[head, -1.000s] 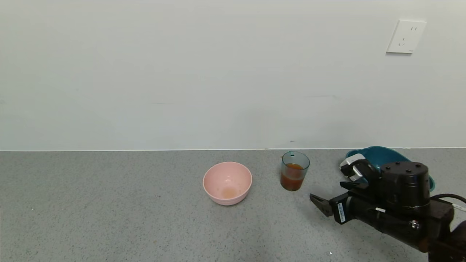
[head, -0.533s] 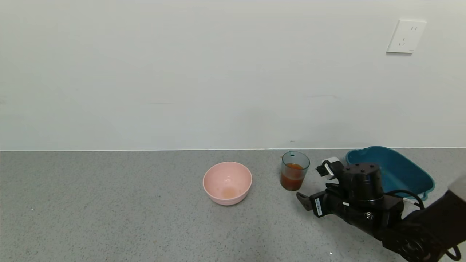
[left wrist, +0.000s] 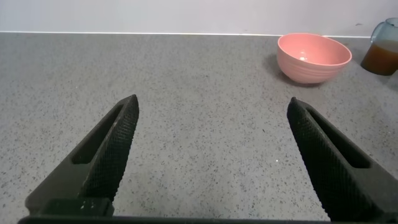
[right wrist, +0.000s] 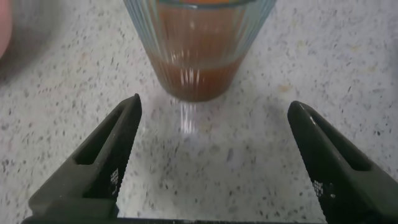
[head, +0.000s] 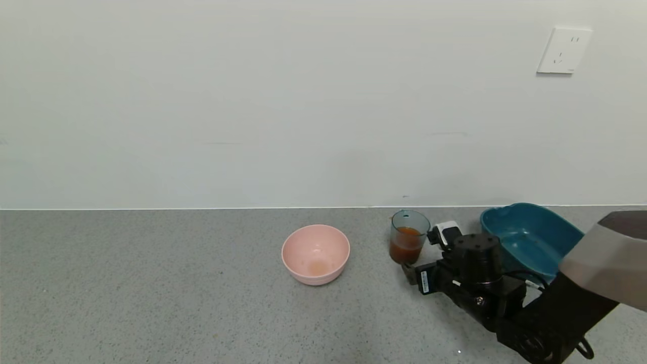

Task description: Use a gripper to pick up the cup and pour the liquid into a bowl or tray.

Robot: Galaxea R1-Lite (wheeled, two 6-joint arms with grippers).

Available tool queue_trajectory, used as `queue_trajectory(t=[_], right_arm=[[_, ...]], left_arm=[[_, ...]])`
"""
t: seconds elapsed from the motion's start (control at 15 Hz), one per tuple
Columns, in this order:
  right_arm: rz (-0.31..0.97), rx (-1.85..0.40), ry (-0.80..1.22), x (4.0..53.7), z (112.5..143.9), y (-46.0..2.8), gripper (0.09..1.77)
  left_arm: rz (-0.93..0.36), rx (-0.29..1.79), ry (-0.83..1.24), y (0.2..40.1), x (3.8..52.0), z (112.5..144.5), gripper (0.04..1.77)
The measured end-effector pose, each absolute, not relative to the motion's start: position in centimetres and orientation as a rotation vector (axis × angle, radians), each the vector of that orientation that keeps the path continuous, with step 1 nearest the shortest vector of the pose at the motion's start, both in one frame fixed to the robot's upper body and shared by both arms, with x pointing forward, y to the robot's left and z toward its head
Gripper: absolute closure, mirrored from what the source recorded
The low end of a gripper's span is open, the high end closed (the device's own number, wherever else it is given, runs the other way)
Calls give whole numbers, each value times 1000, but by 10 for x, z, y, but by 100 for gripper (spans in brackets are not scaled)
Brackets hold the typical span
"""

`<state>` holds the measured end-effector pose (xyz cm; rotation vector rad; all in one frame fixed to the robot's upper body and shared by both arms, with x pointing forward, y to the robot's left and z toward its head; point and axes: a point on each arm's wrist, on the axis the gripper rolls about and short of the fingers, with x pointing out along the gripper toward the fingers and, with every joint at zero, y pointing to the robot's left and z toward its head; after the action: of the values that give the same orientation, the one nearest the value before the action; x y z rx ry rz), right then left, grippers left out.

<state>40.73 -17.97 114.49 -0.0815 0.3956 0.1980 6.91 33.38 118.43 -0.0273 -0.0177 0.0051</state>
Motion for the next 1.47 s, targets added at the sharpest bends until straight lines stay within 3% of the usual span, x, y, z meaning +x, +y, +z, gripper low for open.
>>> queue_trajectory(t=[0.47,1.47], right_arm=[[177,-64,319,413,1118,-169,15],[166,-34,244,435,1105,-162,15]], left_arm=[[6,-27,-18,334,69,1184,9],[5,-27,-18,334,69,1184,9]])
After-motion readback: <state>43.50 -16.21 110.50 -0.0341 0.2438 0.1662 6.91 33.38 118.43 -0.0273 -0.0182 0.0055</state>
